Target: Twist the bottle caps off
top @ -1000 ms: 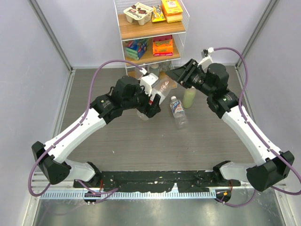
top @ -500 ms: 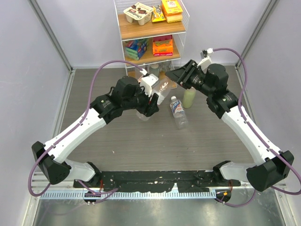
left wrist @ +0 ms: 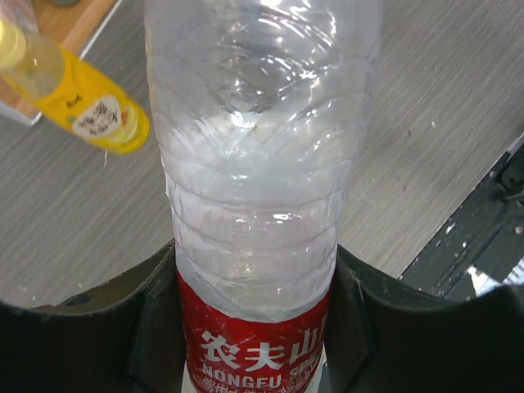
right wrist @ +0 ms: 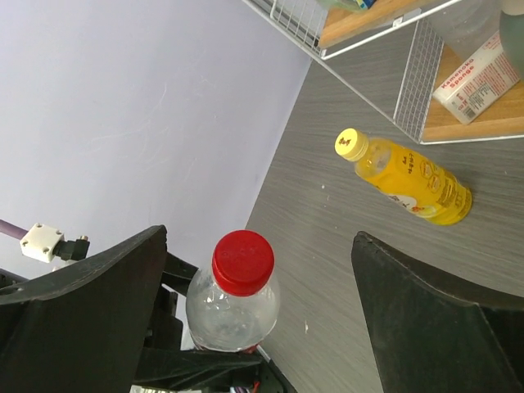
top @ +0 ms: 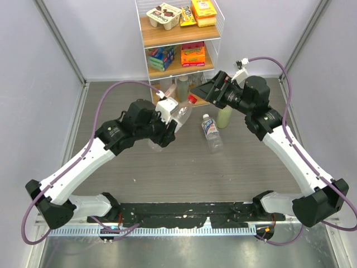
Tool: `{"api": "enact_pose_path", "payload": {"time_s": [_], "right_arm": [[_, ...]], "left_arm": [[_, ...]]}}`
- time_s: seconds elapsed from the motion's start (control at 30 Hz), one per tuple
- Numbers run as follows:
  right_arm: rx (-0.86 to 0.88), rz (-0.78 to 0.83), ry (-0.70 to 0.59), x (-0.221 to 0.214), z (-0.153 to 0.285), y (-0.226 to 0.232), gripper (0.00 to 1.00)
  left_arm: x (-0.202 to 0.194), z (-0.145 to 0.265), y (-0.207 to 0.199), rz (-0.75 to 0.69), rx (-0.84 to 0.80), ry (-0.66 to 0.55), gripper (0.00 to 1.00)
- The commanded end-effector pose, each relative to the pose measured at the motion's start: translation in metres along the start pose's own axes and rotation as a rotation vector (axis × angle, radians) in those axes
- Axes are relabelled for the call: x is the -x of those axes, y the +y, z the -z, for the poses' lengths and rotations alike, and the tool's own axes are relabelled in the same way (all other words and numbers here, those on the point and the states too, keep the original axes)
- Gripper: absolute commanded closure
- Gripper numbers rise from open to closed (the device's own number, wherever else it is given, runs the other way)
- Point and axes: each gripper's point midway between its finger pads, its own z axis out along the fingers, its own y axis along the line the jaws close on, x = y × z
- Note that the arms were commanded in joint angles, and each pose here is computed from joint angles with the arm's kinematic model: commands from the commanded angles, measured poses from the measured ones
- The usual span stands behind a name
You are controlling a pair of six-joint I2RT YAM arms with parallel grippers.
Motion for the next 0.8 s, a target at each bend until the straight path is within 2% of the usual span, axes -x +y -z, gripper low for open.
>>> {"api": "enact_pose_path", "payload": {"time_s": [0.0, 0.27, 0.37, 0.5, 0.77], "right_arm": [[0.056, 0.032, 0.034, -0.002, 0.005, 0.013, 0.01], [0.104, -0.056, 0.099, -0.031, 0.0, 0.005, 0.02], [0.098, -0.067, 0.132, -0.045, -0.006, 0.004, 0.08], [0.084, -0.079, 0.162, -0.059, -0.014, 0.0, 0.21], [0.093, -0.113, 0.127, -0.058, -0.019, -0.003, 0.36]], "left_arm": [[-0.021, 0.014, 0.007, -0.007, 0.044, 0.04, 0.71], [-0.038, 0.015, 0.01, 0.015, 0.067, 0.07, 0.74], [-0.04, 0.012, 0.01, 0.023, 0.066, 0.076, 0.75], [-0.042, 0.008, 0.009, 0.03, 0.065, 0.085, 0.76], [-0.046, 0.006, 0.01, 0.037, 0.07, 0.089, 0.78]]}}
